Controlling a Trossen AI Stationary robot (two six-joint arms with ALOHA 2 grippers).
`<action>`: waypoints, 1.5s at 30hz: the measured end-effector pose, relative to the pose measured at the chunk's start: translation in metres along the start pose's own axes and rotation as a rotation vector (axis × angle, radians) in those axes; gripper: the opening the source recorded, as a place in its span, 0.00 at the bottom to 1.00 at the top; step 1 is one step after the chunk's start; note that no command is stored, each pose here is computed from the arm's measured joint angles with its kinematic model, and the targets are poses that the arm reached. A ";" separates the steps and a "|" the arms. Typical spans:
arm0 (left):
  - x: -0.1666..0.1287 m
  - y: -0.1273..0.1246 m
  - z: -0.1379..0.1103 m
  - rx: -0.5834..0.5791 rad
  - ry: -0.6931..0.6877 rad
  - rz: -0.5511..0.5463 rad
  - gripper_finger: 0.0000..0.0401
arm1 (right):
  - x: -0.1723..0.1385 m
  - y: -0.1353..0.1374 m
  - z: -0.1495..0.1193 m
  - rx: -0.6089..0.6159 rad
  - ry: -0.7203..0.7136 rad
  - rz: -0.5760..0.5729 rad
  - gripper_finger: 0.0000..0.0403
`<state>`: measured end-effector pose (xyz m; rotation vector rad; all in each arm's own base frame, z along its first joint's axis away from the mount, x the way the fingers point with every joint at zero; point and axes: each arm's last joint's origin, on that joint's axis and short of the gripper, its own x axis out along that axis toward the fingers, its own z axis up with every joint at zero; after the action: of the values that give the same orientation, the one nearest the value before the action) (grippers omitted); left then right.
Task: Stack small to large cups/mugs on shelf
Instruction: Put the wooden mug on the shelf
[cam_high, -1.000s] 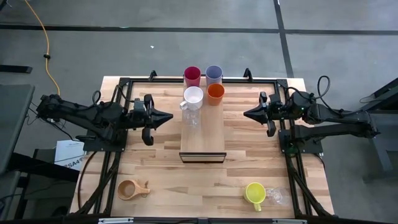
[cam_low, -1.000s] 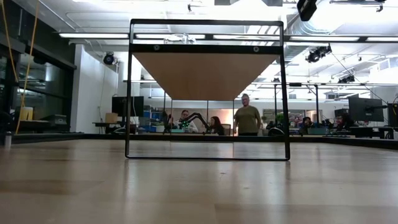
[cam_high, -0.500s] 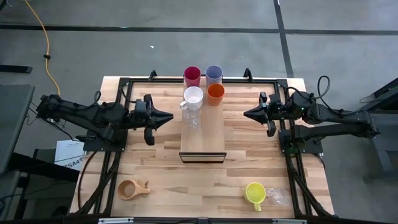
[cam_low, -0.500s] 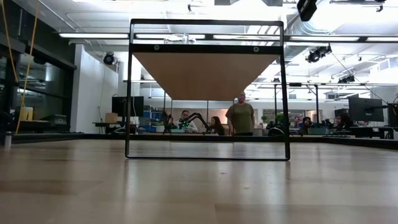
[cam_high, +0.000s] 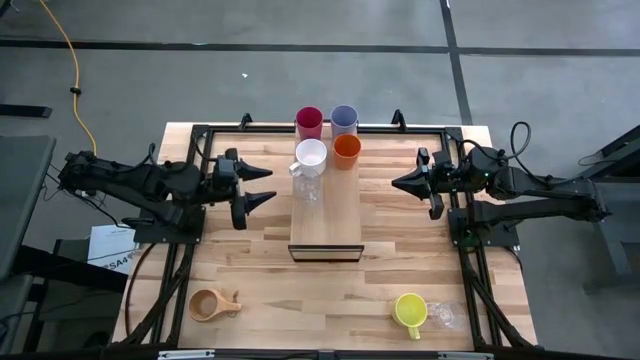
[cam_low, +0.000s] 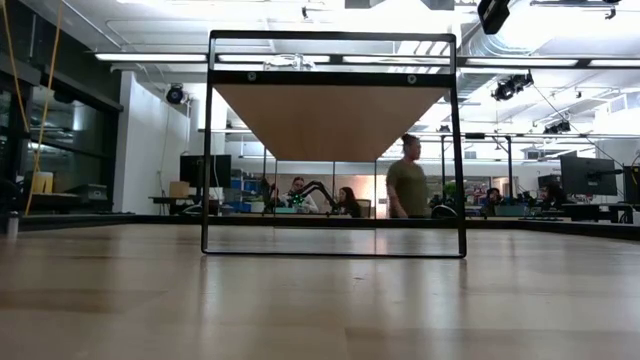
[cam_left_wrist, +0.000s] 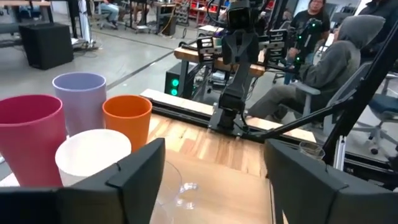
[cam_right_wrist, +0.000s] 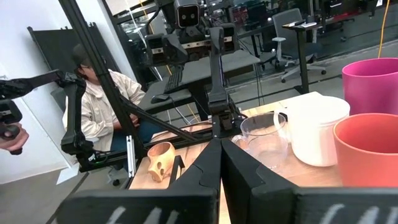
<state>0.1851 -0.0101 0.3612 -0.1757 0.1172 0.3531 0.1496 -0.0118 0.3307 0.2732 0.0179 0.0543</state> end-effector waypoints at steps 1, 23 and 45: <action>0.000 0.000 -0.001 -0.007 0.007 -0.001 0.67 | 0.000 0.000 0.000 0.000 0.000 0.000 0.00; -0.029 -0.103 -0.091 0.170 1.154 -0.243 0.61 | 0.000 0.000 0.000 -0.002 0.003 -0.001 0.00; -0.069 -0.115 -0.202 0.239 1.418 -0.104 0.61 | 0.000 0.000 -0.001 -0.006 0.006 -0.002 0.00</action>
<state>0.1450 -0.1778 0.1912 -0.1665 1.5376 0.0490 0.1496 -0.0118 0.3301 0.2665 0.0245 0.0532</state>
